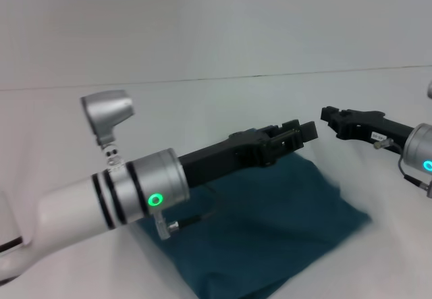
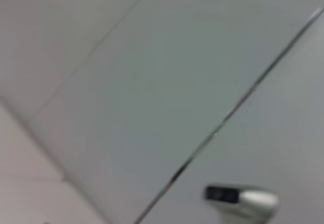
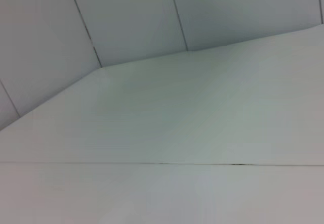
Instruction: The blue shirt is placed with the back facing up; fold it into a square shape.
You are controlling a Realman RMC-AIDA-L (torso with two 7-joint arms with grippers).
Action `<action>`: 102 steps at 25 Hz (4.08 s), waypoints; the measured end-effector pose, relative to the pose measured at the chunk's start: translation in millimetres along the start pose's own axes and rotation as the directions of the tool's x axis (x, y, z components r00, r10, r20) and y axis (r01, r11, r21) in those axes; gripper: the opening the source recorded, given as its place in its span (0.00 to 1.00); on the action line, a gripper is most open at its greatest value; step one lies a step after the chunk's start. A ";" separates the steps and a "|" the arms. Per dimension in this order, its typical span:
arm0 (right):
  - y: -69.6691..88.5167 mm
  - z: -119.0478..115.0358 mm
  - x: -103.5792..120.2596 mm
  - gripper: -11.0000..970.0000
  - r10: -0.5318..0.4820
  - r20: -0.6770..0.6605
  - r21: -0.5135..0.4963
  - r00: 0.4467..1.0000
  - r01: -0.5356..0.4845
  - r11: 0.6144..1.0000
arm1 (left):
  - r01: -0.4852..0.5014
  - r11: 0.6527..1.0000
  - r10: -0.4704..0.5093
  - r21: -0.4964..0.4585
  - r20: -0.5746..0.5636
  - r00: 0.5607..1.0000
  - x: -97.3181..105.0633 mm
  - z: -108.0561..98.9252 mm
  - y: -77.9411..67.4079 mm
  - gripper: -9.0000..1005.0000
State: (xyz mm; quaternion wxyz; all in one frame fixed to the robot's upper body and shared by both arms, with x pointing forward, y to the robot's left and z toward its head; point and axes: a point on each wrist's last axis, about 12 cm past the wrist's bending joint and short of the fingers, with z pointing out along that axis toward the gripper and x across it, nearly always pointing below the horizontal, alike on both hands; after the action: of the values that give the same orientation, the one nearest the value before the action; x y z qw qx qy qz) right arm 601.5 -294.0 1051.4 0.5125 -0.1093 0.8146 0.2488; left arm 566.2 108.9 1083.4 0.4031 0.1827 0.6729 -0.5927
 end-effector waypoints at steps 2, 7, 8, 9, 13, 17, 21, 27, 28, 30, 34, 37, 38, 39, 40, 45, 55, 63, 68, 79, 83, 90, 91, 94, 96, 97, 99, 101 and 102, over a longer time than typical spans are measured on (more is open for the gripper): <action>-3.3 -2.8 -2.2 0.08 0.013 0.000 -0.001 1.000 -0.013 1.000 | -0.009 0.999 0.008 0.047 0.025 1.000 -0.1 -5.6 -4.8 0.37; -12.1 -13.3 -14.4 0.17 0.054 -0.003 -0.028 0.999 -0.054 0.998 | -0.048 0.993 0.040 0.105 0.079 0.996 -4.4 -22.3 -9.4 0.47; -13.1 -14.7 -18.8 0.20 0.065 -0.010 -0.038 0.998 -0.065 0.997 | -0.056 0.993 0.047 0.100 0.087 0.995 -5.3 -27.6 -8.2 0.49; -13.7 -15.1 -23.8 0.23 0.071 -0.023 -0.047 0.997 -0.072 0.996 | -0.069 0.994 0.061 0.089 0.096 0.994 -6.8 -34.6 -6.4 0.51; -12.9 -11.7 -51.9 0.32 0.104 -0.148 -0.083 0.983 -0.117 0.990 | -0.094 0.995 0.090 0.033 0.109 0.990 -10.6 -62.1 0.8 0.62; -2.5 -1.4 -70.8 0.36 0.143 -0.289 -0.106 0.947 -0.180 0.978 | -0.138 0.990 0.141 -0.028 0.097 0.985 -11.9 -92.9 4.2 0.79; 10.2 9.8 -74.7 0.36 0.170 -0.352 -0.109 0.920 -0.221 0.969 | -0.165 0.982 0.171 -0.088 0.072 0.983 -12.3 -121.1 6.4 0.90; 29.0 28.7 -64.3 0.36 0.183 -0.394 -0.088 0.901 -0.235 0.968 | -0.199 0.969 0.202 -0.148 0.010 0.979 -9.2 -148.8 8.0 0.96; 31.2 31.6 -62.3 0.36 0.182 -0.399 -0.078 0.899 -0.231 0.970 | -0.206 0.966 0.208 -0.155 -0.005 0.978 -8.4 -150.8 8.4 0.96; 37.5 37.7 -55.6 0.36 0.180 -0.415 -0.065 0.892 -0.226 0.972 | -0.215 0.962 0.213 -0.168 -0.028 0.977 -7.2 -154.1 9.4 0.96; 39.9 43.3 -47.5 0.35 0.191 -0.414 -0.032 0.890 -0.224 0.974 | -0.228 0.957 0.220 -0.177 -0.065 0.973 -6.2 -159.0 10.6 0.96; 37.1 43.2 -44.5 0.35 0.201 -0.408 -0.011 0.890 -0.225 0.974 | -0.233 0.956 0.220 -0.181 -0.085 0.972 -6.2 -161.3 11.4 0.96; 35.6 42.8 -43.7 0.35 0.204 -0.405 -0.002 0.891 -0.224 0.975 | -0.234 0.955 0.220 -0.182 -0.094 0.971 -5.8 -162.0 11.8 0.96; 35.2 42.7 -43.4 0.35 0.205 -0.404 0.000 0.891 -0.224 0.975 | -0.235 0.955 0.219 -0.182 -0.102 0.970 -5.2 -162.3 12.1 0.96; 35.2 42.7 -43.4 0.35 0.205 -0.404 0.000 0.891 -0.224 0.975 | -0.236 0.955 0.219 -0.182 -0.107 0.970 -5.1 -162.3 12.2 0.96; 34.7 42.9 -43.8 0.35 0.200 -0.402 0.001 0.893 -0.218 0.976 | -0.237 0.954 0.218 -0.182 -0.115 0.969 -4.8 -162.3 12.5 0.95; 43.8 52.6 -35.1 0.35 0.188 -0.407 0.017 0.894 -0.198 0.980 | -0.230 0.956 0.213 -0.179 -0.113 0.971 -3.7 -160.7 12.3 0.95; 51.2 58.9 -32.5 0.34 0.182 -0.396 0.018 0.900 -0.190 0.982 | -0.231 0.956 0.213 -0.179 -0.114 0.970 -3.4 -161.5 12.0 0.95; 49.3 59.8 -32.3 0.26 0.184 -0.383 0.038 0.905 -0.184 0.982 | -0.231 0.957 0.213 -0.177 -0.117 0.970 -3.4 -161.5 12.0 0.95; 50.5 62.5 -37.4 0.20 0.163 -0.376 0.036 0.912 -0.161 0.986 | -0.230 0.959 0.212 -0.169 -0.116 0.970 -4.1 -159.8 11.6 0.95; 52.6 64.4 -38.8 0.20 0.157 -0.378 0.031 0.913 -0.157 0.987 | -0.229 0.959 0.212 -0.167 -0.115 0.970 -4.2 -159.5 11.6 0.95; 53.2 65.1 -36.7 0.20 0.155 -0.383 0.037 0.911 -0.153 0.988 | -0.229 0.959 0.211 -0.164 -0.116 0.970 -4.0 -159.1 11.4 0.95; 52.8 64.8 -36.1 0.20 0.157 -0.383 0.039 0.910 -0.154 0.987 | -0.229 0.960 0.212 -0.164 -0.116 0.970 -4.0 -159.1 11.3 0.95; 52.9 64.4 -34.1 0.20 0.158 -0.386 0.039 0.909 -0.155 0.987 | -0.229 0.960 0.211 -0.163 -0.115 0.971 -4.1 -159.2 11.2 0.95; 54.0 64.7 -32.7 0.20 0.156 -0.388 0.037 0.908 -0.154 0.987 | -0.228 0.960 0.211 -0.163 -0.115 0.971 -4.0 -159.0 11.2 0.95; 54.8 65.0 -32.1 0.19 0.153 -0.389 0.034 0.908 -0.152 0.988 | -0.228 0.960 0.211 -0.163 -0.115 0.971 -3.9 -158.9 11.1 0.95; 55.9 65.3 -31.1 0.18 0.147 -0.389 0.028 0.909 -0.148 0.989 | -0.228 0.960 0.211 -0.163 -0.114 0.971 -3.7 -158.7 11.1 0.95; 56.2 65.3 -31.6 0.11 0.143 -0.382 0.024 0.913 -0.145 0.989 | -0.227 0.960 0.211 -0.162 -0.113 0.971 -3.8 -158.7 11.0 0.95; 55.9 65.3 -32.1 0.08 0.143 -0.378 0.023 0.915 -0.145 0.989 | -0.227 0.960 0.211 -0.162 -0.113 0.971 -3.8 -158.6 10.9 0.95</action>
State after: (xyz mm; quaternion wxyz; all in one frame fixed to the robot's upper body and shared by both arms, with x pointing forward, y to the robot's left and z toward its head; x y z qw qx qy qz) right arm 642.7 -215.0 1073.4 0.3256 -0.0965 0.9033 0.2621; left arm 524.8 262.2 1074.8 0.4483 0.2483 0.7159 -0.4742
